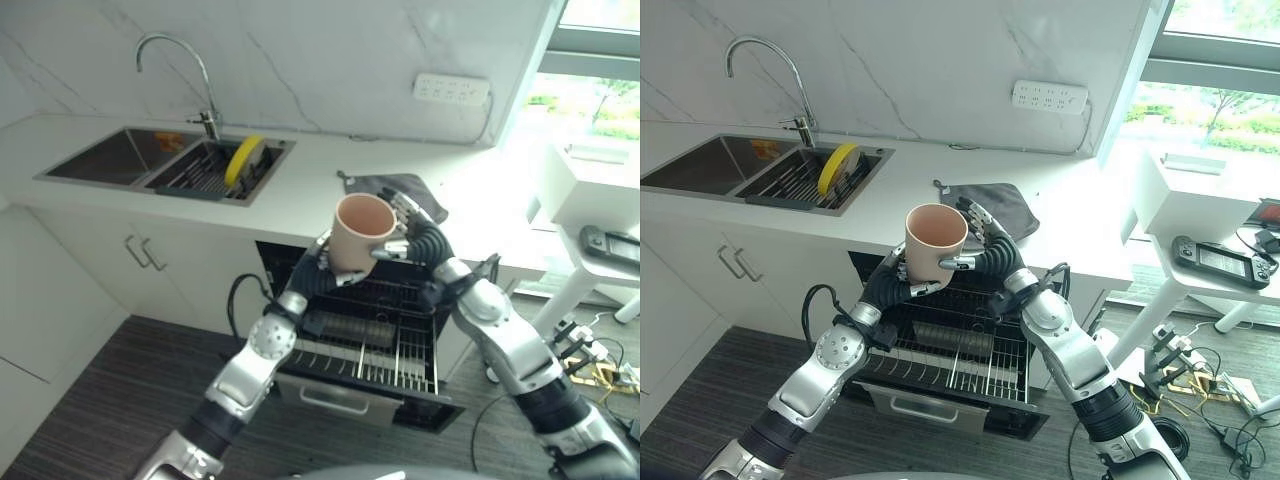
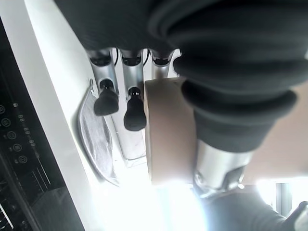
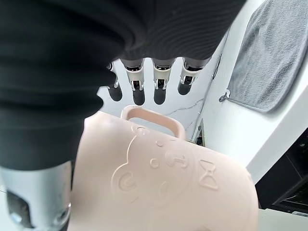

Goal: Place the dishes in the dishwasher.

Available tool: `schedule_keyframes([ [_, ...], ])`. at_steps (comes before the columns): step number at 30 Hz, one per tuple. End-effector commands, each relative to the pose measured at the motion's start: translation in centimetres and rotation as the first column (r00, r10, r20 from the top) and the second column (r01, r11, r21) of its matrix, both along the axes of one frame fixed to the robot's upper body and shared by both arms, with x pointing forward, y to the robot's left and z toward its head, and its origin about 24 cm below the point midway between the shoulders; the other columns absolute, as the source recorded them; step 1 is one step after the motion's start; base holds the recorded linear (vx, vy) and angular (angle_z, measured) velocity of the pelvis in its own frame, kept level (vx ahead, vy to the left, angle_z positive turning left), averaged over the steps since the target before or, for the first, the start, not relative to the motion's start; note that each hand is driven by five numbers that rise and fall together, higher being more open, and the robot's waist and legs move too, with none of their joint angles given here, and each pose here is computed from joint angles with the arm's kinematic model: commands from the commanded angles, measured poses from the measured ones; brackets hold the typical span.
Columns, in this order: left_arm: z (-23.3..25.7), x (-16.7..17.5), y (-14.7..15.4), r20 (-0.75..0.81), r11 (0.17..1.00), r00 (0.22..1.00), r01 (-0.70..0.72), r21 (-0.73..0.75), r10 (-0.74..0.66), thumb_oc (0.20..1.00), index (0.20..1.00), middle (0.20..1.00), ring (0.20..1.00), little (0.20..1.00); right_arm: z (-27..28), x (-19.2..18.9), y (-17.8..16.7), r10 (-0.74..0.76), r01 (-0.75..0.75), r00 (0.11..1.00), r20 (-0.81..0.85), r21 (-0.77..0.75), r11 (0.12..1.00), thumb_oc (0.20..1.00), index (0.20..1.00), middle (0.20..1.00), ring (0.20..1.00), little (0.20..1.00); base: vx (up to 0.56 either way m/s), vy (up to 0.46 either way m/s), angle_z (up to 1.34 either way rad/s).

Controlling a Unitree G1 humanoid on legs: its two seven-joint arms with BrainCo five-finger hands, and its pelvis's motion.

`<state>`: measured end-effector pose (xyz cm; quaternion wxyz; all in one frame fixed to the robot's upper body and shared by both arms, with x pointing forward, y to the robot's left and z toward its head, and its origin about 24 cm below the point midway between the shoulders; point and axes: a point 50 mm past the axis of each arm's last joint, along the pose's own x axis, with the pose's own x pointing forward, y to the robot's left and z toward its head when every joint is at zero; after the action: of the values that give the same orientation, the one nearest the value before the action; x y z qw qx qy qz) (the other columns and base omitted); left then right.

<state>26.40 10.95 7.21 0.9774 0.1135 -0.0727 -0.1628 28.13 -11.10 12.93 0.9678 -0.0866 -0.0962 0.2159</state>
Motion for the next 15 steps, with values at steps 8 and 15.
schedule_keyframes([
  [8, 6.5, 2.1, -0.4, 0.239, 0.999, 0.97, 0.041, 0.027, -0.046, 0.2, 0.2, 0.2, 0.2, 0.2, 4.4, 0.7, 3.2, 0.115, -0.12, 0.98, 0.161, 0.021, 0.993, 1.0, 1.0, 1.0, 1.0, 1.0, 0.0, 0.0, 0.0],
  [15, 6.4, 1.9, -0.8, 0.229, 0.997, 0.971, 0.057, 0.047, -0.066, 0.2, 0.2, 0.2, 0.2, 0.2, 4.8, 0.5, 3.7, 0.136, -0.141, 0.975, 0.175, 0.016, 0.99, 1.0, 1.0, 1.0, 1.0, 1.0, 0.0, 0.0, 0.0],
])
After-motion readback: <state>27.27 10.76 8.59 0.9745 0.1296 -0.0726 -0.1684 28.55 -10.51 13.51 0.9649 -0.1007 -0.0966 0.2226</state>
